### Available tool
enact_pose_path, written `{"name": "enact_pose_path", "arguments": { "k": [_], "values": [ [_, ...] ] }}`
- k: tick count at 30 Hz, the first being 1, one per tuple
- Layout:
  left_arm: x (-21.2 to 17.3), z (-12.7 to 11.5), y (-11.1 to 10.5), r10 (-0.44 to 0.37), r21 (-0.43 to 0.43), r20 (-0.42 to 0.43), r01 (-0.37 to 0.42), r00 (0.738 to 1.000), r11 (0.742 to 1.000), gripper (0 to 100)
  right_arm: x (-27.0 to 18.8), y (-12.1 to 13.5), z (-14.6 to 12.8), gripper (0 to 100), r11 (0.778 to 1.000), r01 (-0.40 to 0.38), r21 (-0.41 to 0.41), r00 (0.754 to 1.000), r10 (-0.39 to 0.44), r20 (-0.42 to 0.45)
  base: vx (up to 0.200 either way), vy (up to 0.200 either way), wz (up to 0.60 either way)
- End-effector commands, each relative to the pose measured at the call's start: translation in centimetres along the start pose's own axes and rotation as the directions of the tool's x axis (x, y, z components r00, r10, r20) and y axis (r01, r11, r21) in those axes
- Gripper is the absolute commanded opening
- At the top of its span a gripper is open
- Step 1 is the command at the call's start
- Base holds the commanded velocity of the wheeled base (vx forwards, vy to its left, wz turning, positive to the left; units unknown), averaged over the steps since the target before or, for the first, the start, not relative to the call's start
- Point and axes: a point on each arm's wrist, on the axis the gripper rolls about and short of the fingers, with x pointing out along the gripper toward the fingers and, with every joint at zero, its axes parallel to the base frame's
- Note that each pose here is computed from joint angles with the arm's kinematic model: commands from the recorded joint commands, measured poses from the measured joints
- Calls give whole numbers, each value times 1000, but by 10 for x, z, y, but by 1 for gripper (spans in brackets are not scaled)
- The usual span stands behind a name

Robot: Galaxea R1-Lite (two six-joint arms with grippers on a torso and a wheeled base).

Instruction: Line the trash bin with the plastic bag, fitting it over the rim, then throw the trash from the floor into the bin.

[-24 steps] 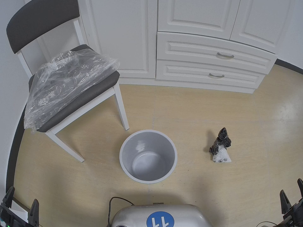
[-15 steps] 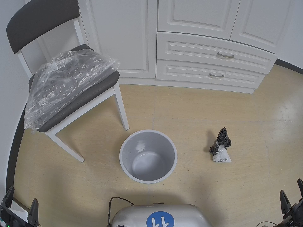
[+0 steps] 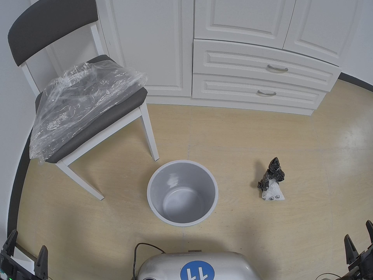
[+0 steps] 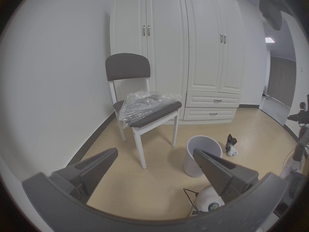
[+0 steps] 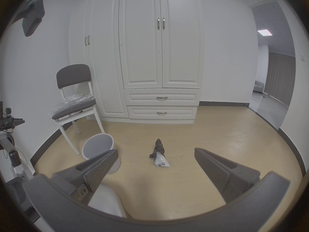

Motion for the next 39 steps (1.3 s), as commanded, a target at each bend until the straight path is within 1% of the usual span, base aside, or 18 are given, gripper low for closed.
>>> {"name": "enact_pose_path", "arguments": {
  "k": [1, 3, 6, 11, 17, 19, 21, 22, 25, 26, 27, 28, 29, 30, 32, 34, 36, 39],
  "values": [
    [0, -5, 0, 1, -2, -3, -1, 1000, 1000, 100, 0, 0, -5, 100, 1000, -2, -2, 1000, 2, -2, 0, 0, 0],
    [0, -5, -1, -21, 29, 2, 21, 1000, 999, 100, 0, 0, -5, 100, 999, 1, -32, 1000, -1, -3, 0, 0, 0],
    [0, -5, -1, -32, 38, 4, 31, 999, 999, 100, 0, 1, -5, 100, 997, -18, -70, 1000, 18, -3, 0, 0, 0],
    [0, -5, -1, -36, 49, 4, 36, 999, 998, 100, 0, 1, -5, 100, 996, -22, -86, 1000, 22, -3, 0, 0, 0],
    [0, -5, -1, -35, 40, 4, 34, 999, 999, 100, 0, 1, -5, 100, 997, -23, -69, 1000, 24, 3, 0, 0, 0],
    [0, -5, -1, -32, 15, 3, 32, 999, 999, 100, 0, 0, -5, 100, 999, -14, -37, 1000, 15, 5, 0, 0, 0],
    [0, -5, -1, -29, 1, 2, 29, 1000, 1000, 100, 0, 0, -5, 100, 1000, -13, -28, 1000, 13, 5, 0, 0, 0],
    [0, -4, 0, -4, -39, 5, 4, 1000, 999, 100, 0, 0, -4, 100, 1000, -7, -6, 1000, 7, 9, 0, 0, 0],
    [0, -4, 0, 13, -43, 6, -13, 1000, 999, 100, 0, 0, -4, 100, 1000, -1, -6, 1000, 1, 8, 0, 0, 0],
    [-1, 3, 0, 14, -49, 57, -11, 998, 999, 100, 0, 0, -4, 100, 1000, 4, -11, 1000, -4, 9, 0, 0, 0],
    [-5, 21, 1, 14, -57, 174, -4, 985, 998, 100, -1, 0, 0, 100, 1000, 7, -14, 999, -7, 32, 0, 0, 0],
    [-9, 31, 1, 10, -64, 233, 5, 973, 998, 100, -1, 0, 4, 100, 1000, 6, -17, 998, -5, 61, 0, 0, 0],
    [-9, 31, 1, 10, -64, 233, 5, 973, 998, 100, -1, 0, 4, 100, 1000, 6, -17, 998, -5, 61, 0, 0, 0],
    [-17, 52, 1, -5, -62, 314, 26, 949, 998, 100, -8, 0, 28, 100, 1000, 9, -20, 975, -4, 221, 0, 0, 0],
    [-19, 55, 1, -5, -58, 299, 24, 954, 998, 100, -10, 0, 36, 100, 1000, 8, -22, 967, -2, 256, 0, 0, 0],
    [-21, 53, 1, -8, -50, 231, 20, 973, 999, 100, -12, 0, 39, 100, 999, -3, -46, 977, 13, 212, 0, 0, 0],
    [-22, 54, 1, -9, -40, 205, 17, 979, 999, 100, -12, 1, 38, 100, 998, -26, -56, 990, 34, 139, 0, 0, 0],
    [-23, 60, 1, -17, -26, 170, 22, 985, 999, 100, -13, 1, 43, 100, 994, -77, -82, 995, 82, 61, 0, 0, 0]
  ]
}}
